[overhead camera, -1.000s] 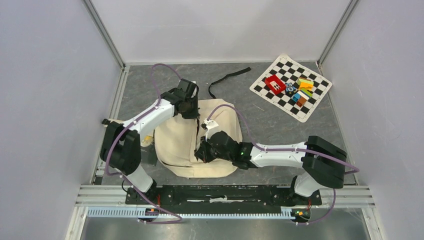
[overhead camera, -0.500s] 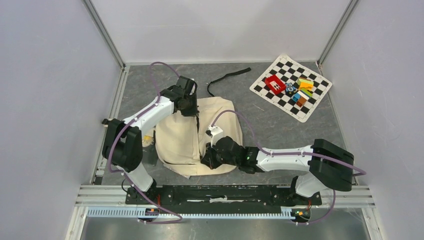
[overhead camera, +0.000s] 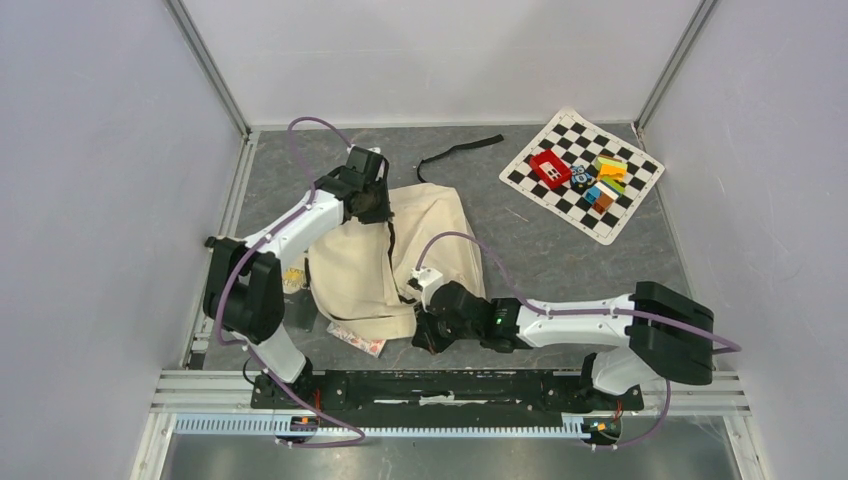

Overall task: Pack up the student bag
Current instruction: Zip the student bag at the center of the board.

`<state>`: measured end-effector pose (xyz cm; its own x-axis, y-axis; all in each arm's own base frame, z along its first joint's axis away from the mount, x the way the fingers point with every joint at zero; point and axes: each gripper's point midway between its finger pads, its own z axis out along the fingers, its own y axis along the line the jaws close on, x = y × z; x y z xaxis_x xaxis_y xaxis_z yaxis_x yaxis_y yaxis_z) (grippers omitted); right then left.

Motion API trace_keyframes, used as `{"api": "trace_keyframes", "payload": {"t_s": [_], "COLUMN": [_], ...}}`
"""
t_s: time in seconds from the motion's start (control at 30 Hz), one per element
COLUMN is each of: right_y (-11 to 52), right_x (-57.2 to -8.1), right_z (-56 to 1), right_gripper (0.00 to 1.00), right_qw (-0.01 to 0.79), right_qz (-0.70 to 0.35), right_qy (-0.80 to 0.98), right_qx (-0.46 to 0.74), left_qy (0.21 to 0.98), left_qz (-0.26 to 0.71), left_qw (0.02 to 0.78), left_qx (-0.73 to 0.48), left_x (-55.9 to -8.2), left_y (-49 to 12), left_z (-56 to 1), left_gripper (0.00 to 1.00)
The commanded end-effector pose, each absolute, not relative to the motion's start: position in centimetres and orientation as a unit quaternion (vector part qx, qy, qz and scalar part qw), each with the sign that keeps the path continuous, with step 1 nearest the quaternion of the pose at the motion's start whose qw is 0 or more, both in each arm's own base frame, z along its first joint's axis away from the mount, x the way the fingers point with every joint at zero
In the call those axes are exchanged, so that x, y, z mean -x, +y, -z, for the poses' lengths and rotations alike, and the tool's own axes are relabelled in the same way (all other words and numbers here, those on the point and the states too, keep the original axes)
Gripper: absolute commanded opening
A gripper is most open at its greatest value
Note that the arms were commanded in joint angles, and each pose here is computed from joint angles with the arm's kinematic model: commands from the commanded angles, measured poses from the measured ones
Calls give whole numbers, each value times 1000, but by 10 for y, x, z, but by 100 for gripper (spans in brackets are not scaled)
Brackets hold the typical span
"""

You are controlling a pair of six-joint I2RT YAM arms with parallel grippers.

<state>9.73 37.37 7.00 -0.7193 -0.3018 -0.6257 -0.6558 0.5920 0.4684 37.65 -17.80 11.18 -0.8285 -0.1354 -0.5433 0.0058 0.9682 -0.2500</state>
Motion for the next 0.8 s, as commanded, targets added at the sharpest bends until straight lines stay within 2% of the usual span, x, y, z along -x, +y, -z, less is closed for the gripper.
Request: {"api": "trace_keyframes", "payload": {"t_s": [0.0,0.03,0.1,0.17,0.2,0.27,0.3,0.47,0.67,0.73,0.77], "right_y": [365,360,348,333,326,308,300,244,223,231,233], "right_x": [-117,-123,-137,-151,-157,-172,-178,-212,-215,-211,-209], "right_z": [-106,-112,-124,-134,-139,-143,-145,-129,-104,-96,-92], "right_gripper": [8,17,36,54,62,74,77,82,80,70,59], "right_qw": [306,319,347,371,382,396,400,391,366,355,351], "right_qz": [-323,-310,-281,-254,-243,-215,-205,-144,-139,-159,-165], "right_qy": [849,851,852,854,854,858,860,887,904,903,904], "right_qx": [284,280,272,260,256,247,243,198,175,180,182], "left_qy": [913,914,915,914,914,912,912,911,923,920,917], "left_qz": [151,152,160,164,177,184,188,197,155,147,143], "left_qw": [377,375,371,371,365,366,364,361,348,354,359], "left_qx": [27,26,24,26,22,23,22,11,53,82,92], "left_x": [-403,-400,-393,-386,-380,-371,-365,-330,-306,-303,-302], "left_y": [-181,-180,-181,-179,-183,-181,-180,-169,-114,-96,-91], "left_z": [-162,-161,-161,-163,-163,-169,-172,-184,-168,-166,-167], "left_gripper": [8,13,33,59,69,81,85,99,100,100,100]}}
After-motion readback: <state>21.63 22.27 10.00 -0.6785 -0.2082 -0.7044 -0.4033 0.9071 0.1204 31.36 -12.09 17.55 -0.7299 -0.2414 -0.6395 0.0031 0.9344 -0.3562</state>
